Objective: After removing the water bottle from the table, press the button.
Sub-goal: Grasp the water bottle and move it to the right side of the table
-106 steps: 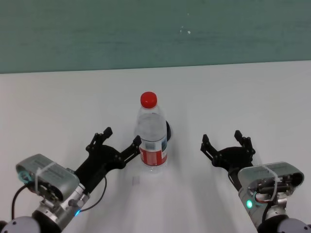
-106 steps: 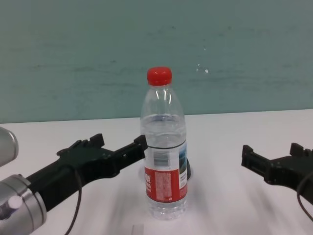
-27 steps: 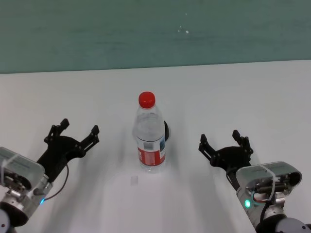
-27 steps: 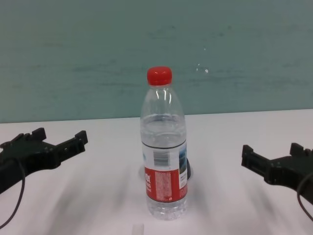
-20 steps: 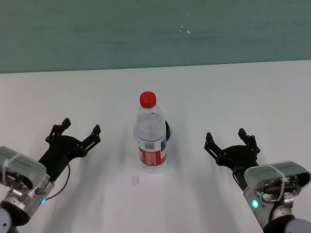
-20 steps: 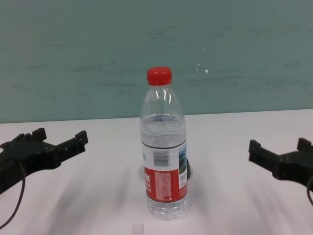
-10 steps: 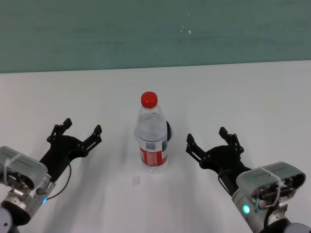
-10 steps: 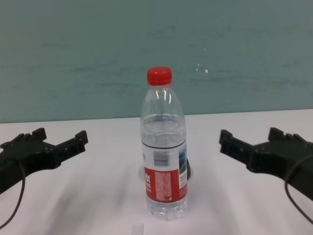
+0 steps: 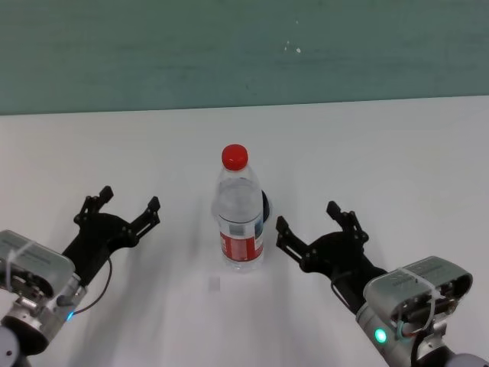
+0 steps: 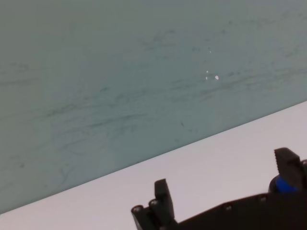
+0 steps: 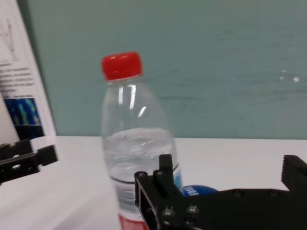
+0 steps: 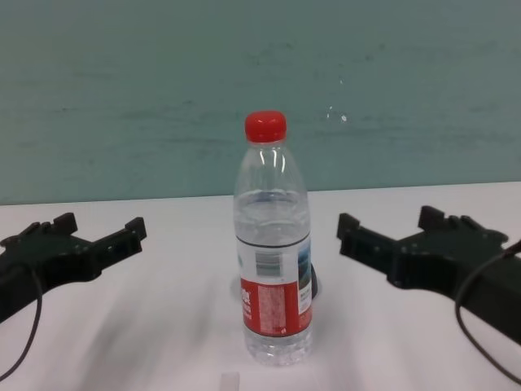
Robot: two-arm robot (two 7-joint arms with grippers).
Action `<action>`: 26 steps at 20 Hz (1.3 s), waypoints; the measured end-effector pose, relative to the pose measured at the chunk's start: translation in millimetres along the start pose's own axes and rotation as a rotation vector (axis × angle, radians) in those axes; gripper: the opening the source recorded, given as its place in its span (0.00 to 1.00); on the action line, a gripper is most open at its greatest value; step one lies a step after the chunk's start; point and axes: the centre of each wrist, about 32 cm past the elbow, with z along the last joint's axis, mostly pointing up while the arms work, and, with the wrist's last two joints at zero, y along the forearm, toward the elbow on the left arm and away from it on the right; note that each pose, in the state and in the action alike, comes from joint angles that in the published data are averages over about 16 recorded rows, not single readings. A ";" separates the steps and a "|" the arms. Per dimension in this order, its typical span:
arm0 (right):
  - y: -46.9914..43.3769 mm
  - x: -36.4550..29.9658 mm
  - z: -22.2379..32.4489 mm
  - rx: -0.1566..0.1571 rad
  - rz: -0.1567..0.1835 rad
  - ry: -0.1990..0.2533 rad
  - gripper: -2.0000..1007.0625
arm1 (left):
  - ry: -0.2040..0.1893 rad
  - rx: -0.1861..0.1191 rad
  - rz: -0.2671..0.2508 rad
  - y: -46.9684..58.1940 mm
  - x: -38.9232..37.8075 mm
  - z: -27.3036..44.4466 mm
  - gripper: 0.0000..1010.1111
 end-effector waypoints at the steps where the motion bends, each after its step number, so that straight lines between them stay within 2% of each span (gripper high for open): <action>1: 0.0 -0.7 0.3 -0.001 0.009 -0.001 1.00 | 0.000 0.000 0.000 0.0 0.0 0.0 0.99; 7: 1.3 -4.5 1.7 -0.016 0.062 -0.006 1.00 | 0.000 0.000 0.000 0.0 0.0 0.0 0.99; 14: 7.3 -8.0 1.9 -0.038 0.110 -0.016 1.00 | 0.000 0.000 0.000 0.0 0.0 0.0 0.99; 20: 13.4 -9.3 0.0 -0.058 0.128 -0.023 1.00 | 0.000 0.000 0.000 0.0 0.0 0.0 0.99; 26: 18.9 -8.6 -3.6 -0.078 0.127 -0.026 1.00 | 0.000 0.000 0.000 0.0 0.0 0.0 0.99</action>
